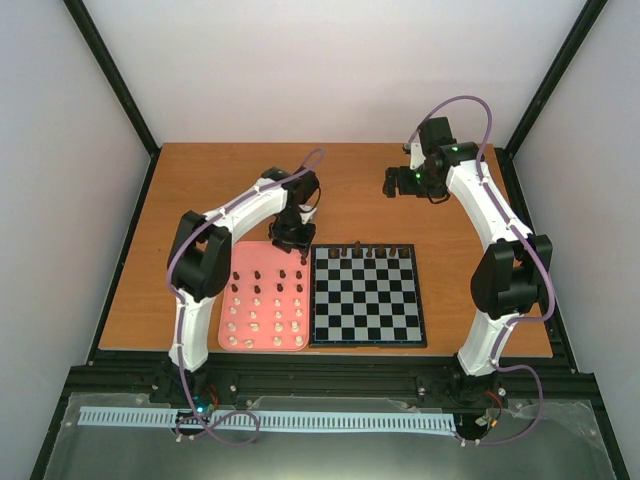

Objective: Set up the chess pieces on the board
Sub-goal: Pick up the chess piece from the storage box.

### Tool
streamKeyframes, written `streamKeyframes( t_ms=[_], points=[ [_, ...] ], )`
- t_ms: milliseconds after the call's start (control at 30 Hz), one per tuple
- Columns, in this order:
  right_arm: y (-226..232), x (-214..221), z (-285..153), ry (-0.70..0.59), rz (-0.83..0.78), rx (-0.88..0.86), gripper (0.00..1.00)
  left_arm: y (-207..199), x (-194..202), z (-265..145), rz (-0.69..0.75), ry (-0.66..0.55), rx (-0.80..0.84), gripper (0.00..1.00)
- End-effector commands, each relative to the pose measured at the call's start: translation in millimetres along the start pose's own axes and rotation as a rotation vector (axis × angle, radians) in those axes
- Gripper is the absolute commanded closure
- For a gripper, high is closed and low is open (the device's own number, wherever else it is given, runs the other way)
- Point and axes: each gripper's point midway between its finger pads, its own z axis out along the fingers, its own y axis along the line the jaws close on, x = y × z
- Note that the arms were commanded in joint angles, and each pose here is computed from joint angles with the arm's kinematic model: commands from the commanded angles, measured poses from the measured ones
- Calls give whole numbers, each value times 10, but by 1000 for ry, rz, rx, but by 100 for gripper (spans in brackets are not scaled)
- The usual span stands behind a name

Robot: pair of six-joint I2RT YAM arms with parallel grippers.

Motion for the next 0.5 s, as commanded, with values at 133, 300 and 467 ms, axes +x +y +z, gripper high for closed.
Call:
streamKeyframes(
  t_ms=[133,300,467],
  points=[
    [-40,14,49,11,-2,5,0,-110,-109,78,13,-6,44,47],
    [-41,3,51,9,-3,5,0,-122,-121,178,8,12,51,51],
    [-55,16,62,13,-5,11,0,-137,-114,232,11,24,53,53]
  ],
)
